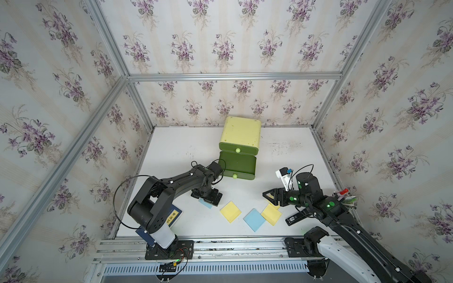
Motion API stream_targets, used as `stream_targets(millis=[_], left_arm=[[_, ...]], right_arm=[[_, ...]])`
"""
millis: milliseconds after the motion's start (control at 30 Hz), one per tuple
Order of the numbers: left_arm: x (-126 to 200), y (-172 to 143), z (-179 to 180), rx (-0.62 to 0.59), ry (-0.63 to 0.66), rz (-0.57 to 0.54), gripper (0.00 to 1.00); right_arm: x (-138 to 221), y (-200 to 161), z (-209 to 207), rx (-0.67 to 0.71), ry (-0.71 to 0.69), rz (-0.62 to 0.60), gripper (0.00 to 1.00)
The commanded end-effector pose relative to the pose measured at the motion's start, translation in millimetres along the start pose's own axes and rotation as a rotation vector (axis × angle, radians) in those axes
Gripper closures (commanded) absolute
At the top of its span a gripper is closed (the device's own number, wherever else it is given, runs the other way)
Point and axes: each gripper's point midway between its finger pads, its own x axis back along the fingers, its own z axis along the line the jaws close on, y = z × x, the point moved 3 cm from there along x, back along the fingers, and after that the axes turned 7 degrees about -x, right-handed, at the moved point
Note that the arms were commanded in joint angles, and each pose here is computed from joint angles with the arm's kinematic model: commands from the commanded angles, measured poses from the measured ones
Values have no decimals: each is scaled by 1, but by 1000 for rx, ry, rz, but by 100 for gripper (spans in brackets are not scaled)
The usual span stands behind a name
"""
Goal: Please put the sticky notes in the drawer by color
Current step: Pick up the sticky notes from the center of the board.
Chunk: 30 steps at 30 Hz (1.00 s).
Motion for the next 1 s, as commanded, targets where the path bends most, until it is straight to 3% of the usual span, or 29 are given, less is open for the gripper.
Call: stream_targets(millis=[0,433,700,967], left_arm=[[-3,5,5,-5,32,-14,0],[-25,1,0,22,8,17,7],[-47,-16,1,78,32,99,31],[-33,-20,-6,110,-9,47,33]], right_arm=[[0,3,2,12,10,-18,35],[2,4,3,16,14,-30,36],[3,5,4,21,17,-37,37],[2,4,6,17,33,-31,37]])
